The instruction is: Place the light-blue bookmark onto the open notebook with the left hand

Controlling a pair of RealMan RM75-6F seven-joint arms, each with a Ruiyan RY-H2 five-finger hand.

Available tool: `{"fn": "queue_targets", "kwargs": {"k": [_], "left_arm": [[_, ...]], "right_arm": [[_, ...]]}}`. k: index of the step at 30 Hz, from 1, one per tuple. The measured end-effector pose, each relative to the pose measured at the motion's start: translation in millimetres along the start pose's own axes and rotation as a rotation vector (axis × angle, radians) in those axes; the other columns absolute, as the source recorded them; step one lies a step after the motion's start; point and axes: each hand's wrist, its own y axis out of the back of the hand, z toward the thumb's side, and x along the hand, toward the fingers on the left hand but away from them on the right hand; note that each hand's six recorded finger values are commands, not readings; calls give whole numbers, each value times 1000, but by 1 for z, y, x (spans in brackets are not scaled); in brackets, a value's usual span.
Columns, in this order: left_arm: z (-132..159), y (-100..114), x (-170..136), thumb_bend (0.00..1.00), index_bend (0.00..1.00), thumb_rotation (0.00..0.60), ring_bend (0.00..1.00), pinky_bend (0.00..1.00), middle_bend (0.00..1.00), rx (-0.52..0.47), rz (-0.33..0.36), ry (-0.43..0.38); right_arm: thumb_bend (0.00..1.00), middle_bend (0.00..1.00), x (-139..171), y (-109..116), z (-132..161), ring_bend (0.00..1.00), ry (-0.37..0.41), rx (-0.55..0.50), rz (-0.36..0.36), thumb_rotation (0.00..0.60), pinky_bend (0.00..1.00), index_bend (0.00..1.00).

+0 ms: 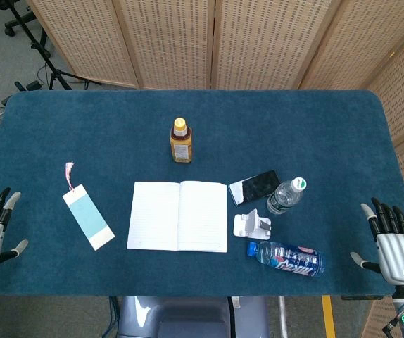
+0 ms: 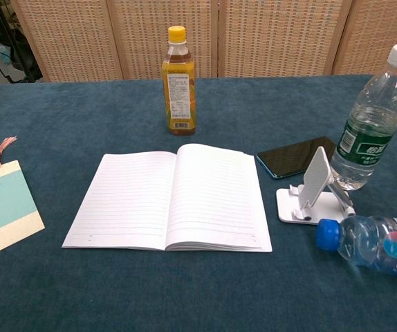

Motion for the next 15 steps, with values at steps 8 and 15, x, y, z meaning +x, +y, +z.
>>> {"fn": "queue_targets", "kwargs": {"k": [8, 15], "left_arm": [[1, 0, 0, 174, 0, 600, 0, 87, 0, 1, 1, -3], [2, 1, 0, 174, 0, 600, 0, 87, 0, -1, 5, -9]], "right_arm": [[0, 0, 0, 0, 0, 0, 1, 1, 0, 600, 0, 0], [0, 0, 1, 1, -1, 0, 0, -2, -4, 600, 0, 0]]}}
